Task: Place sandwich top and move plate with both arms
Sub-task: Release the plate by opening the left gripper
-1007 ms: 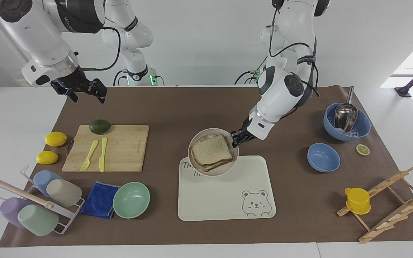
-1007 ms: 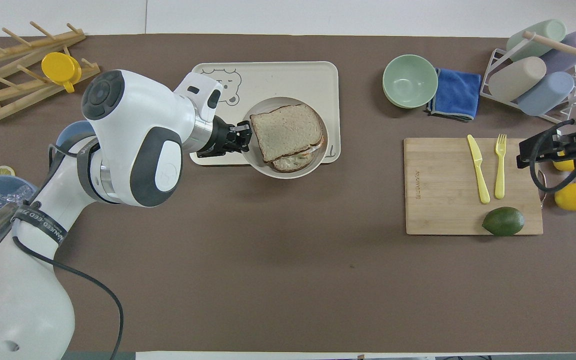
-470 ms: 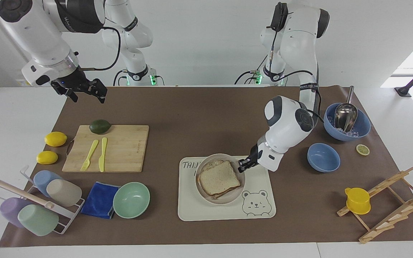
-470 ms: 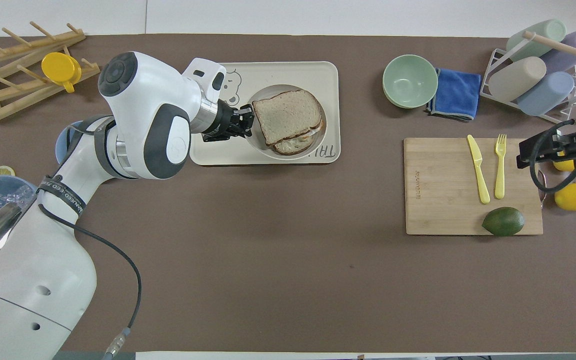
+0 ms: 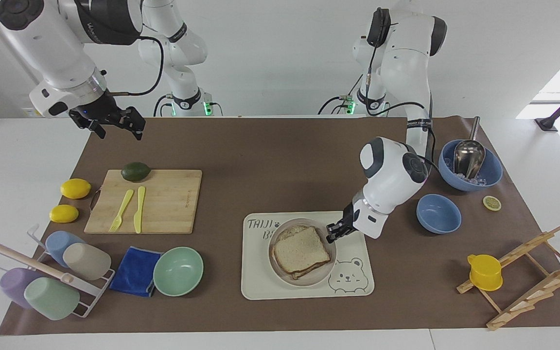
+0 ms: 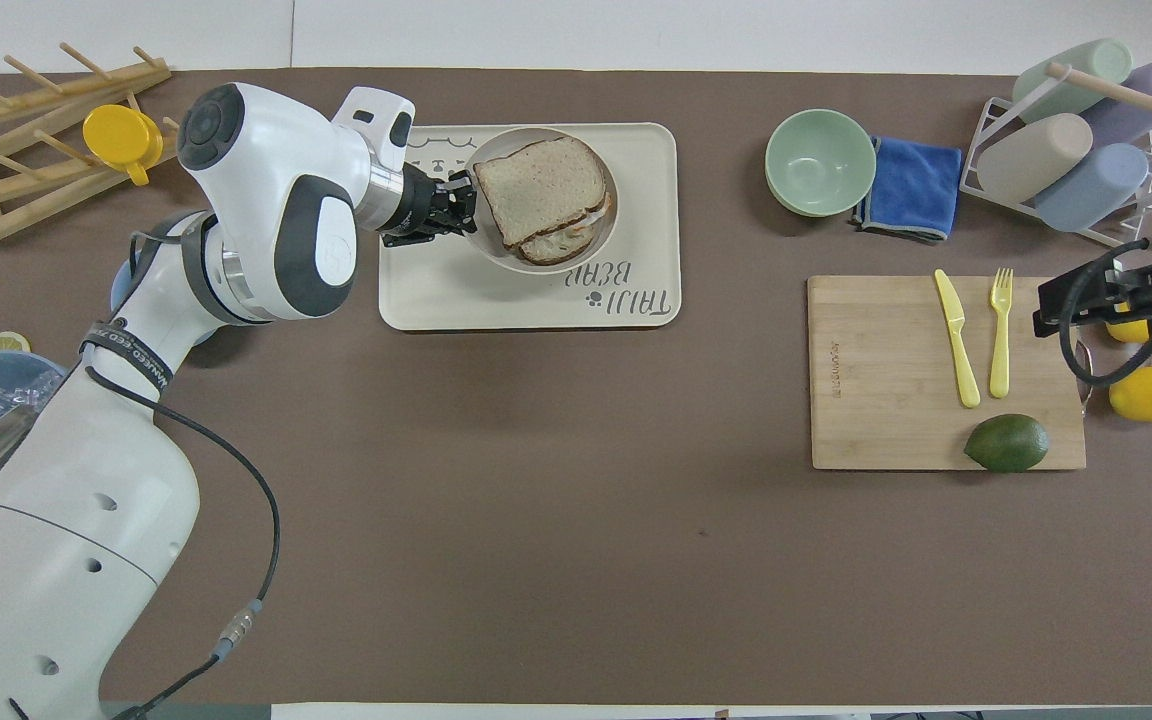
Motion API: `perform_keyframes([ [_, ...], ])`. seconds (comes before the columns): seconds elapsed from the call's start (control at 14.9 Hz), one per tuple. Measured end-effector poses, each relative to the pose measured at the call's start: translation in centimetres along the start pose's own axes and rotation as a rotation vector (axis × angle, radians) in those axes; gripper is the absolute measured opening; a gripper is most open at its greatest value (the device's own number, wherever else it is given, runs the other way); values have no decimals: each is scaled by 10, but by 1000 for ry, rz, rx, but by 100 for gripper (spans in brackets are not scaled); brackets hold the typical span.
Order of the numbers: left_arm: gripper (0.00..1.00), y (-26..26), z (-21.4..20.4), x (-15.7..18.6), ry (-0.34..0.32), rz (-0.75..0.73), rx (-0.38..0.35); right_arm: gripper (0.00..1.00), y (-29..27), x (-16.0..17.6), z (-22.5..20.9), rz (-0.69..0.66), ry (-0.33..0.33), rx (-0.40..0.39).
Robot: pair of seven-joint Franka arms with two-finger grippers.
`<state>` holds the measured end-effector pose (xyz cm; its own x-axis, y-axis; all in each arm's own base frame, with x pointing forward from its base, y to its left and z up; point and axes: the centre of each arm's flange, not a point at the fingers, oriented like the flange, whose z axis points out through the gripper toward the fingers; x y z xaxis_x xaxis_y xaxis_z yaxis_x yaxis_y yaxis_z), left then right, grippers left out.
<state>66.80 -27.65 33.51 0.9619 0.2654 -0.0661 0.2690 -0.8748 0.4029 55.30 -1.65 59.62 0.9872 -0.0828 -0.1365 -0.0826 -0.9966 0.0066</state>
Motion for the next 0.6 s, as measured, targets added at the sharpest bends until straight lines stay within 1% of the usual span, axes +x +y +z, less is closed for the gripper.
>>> perform_keyframes([
  [0.34, 6, -12, 14, -4, -18, 46, 19, 100, 0, 0, 0, 0, 0, 0],
  [0.6, 6, -21, 23, -7, 3, 96, 22, 100, 0, 0, 0, 0, 0, 0],
])
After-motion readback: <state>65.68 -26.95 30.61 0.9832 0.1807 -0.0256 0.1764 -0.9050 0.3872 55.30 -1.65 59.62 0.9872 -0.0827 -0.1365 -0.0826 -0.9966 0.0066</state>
